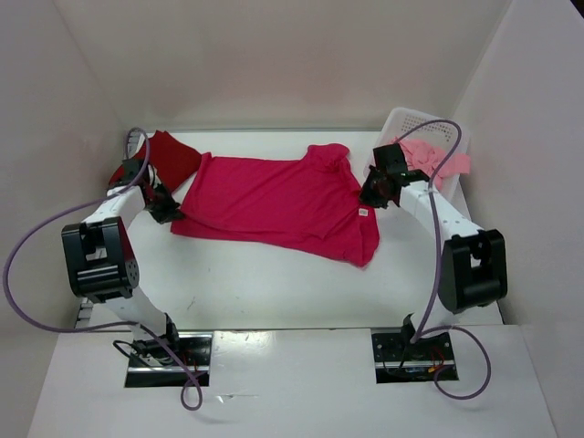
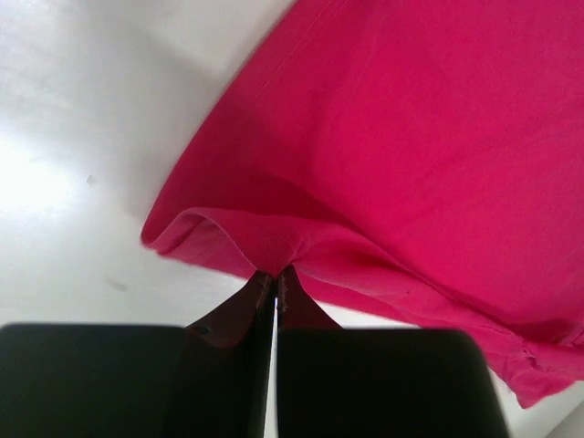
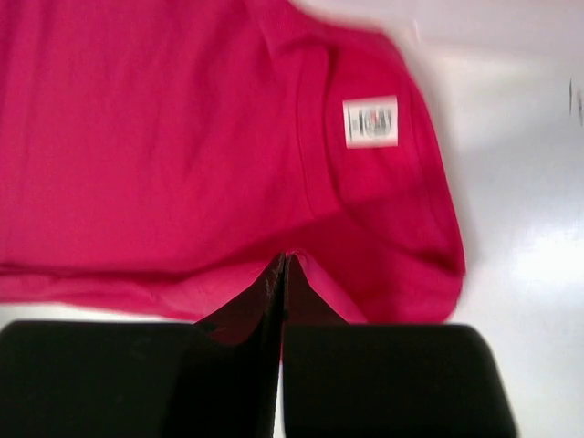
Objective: Fold and stack the t-shirts
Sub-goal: Fold the flattened tshirt in 1/3 of the way
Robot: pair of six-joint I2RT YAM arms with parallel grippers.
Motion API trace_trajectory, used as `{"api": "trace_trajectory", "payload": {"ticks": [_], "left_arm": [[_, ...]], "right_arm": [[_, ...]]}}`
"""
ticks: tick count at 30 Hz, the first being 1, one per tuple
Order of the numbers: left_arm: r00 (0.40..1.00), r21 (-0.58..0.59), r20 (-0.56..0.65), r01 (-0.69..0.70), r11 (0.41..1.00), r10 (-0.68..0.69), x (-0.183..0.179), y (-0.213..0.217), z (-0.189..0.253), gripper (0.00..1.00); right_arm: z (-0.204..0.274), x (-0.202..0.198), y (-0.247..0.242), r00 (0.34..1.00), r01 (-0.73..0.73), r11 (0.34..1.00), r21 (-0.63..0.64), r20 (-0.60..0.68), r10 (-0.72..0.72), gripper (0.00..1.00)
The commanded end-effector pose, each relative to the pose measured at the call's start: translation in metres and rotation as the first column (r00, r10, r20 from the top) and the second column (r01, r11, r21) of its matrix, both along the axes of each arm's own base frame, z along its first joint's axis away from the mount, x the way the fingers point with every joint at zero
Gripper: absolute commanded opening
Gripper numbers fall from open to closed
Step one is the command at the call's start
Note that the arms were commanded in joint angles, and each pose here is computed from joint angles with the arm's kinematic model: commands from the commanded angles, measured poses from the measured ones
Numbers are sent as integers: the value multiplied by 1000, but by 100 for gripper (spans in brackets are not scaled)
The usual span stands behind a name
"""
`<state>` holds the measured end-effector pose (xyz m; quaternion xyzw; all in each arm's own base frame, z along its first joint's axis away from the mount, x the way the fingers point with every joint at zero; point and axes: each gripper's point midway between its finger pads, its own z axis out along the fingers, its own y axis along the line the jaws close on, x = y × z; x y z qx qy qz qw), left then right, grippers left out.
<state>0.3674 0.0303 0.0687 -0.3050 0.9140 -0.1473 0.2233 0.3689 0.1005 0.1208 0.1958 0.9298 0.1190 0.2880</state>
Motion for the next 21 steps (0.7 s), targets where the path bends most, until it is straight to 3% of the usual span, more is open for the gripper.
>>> {"api": "trace_trajectory", "payload": {"ticks": [1,6,12,16,17,19,21], "left_arm": [[998,22,56,4,1000,-5,31,-1,7,2],[996,32,86,23,999,-25,60,-7,14,4],[1000,46,12,8,999,-9,64,0,-20,10],[1000,68,16,-4,998,3,58,3,-19,47],[1000,69,22,-5,998,3,55,2,-16,62],[999,92,52,-17,996,13,47,4,-1,75],[994,126,104,-28,992,15,39,7,22,86]], "right_arm": [[22,48,-17,990,41,997,-60,134,-33,0],[18,70,-27,990,55,994,-98,137,-41,0],[4,87,-34,989,78,989,-127,136,-60,0],[2,91,-31,988,60,991,-118,147,-42,0],[4,94,-30,986,61,991,-115,160,-43,3],[9,97,-26,985,49,994,-99,169,-32,16],[16,103,-23,983,43,995,-88,184,-26,20]]}}
